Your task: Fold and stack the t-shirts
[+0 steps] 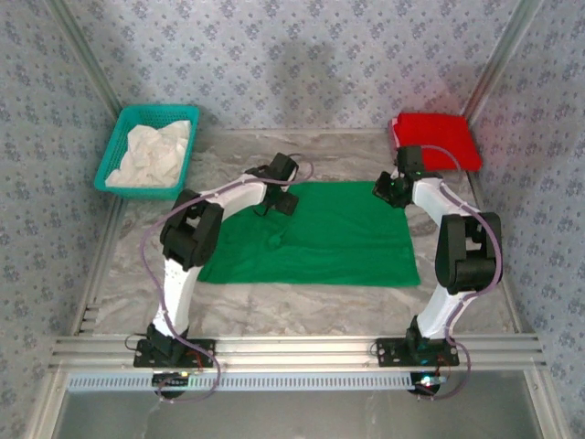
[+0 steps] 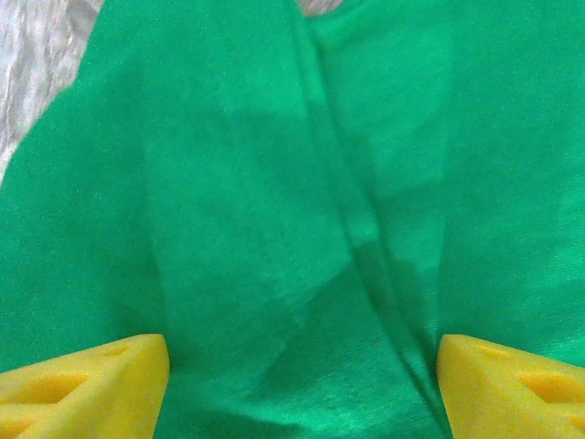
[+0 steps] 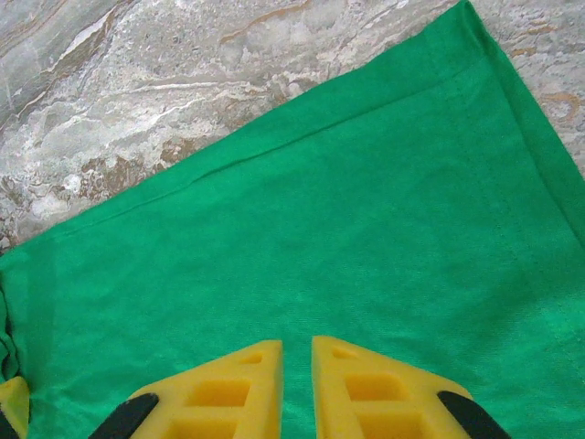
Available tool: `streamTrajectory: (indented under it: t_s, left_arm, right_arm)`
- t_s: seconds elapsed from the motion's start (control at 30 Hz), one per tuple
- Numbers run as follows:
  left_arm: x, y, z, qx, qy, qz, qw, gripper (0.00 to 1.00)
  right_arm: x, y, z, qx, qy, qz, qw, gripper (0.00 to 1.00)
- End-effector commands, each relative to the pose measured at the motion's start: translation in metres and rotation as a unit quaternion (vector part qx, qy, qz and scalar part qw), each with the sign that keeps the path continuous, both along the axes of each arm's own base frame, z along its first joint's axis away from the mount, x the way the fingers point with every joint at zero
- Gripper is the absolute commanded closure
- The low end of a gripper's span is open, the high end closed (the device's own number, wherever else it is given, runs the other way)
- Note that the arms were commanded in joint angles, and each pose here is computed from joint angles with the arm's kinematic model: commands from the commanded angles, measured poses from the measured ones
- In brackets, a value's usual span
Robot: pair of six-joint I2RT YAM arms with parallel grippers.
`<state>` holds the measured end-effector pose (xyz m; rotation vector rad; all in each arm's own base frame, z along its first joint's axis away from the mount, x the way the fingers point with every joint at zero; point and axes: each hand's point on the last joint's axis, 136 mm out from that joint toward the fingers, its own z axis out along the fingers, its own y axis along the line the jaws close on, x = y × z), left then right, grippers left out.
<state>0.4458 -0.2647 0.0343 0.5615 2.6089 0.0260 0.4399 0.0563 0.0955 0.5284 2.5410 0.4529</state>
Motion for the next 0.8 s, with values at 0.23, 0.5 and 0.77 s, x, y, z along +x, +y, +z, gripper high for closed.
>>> streamTrajectory:
  t_s: [0.23,0.5,0.77]
  left_arm:
    - [0.007,0.003,0.010,0.024,-0.020,0.026,0.999,0.64]
    - [0.007,0.009,0.046,0.025,-0.048,0.030,0.998,0.89]
    - [0.009,0.026,0.113,0.041,-0.117,-0.013,0.992,1.00]
  right_arm:
    - [-0.011,-0.004,-0.009,0.001,0.007,0.003,1.000,0.81]
    - [-0.009,-0.011,-0.008,0.003,0.008,-0.007,1.000,0.80]
    - [0.013,-0.040,0.002,-0.001,0.040,-0.027,0.999,0.74]
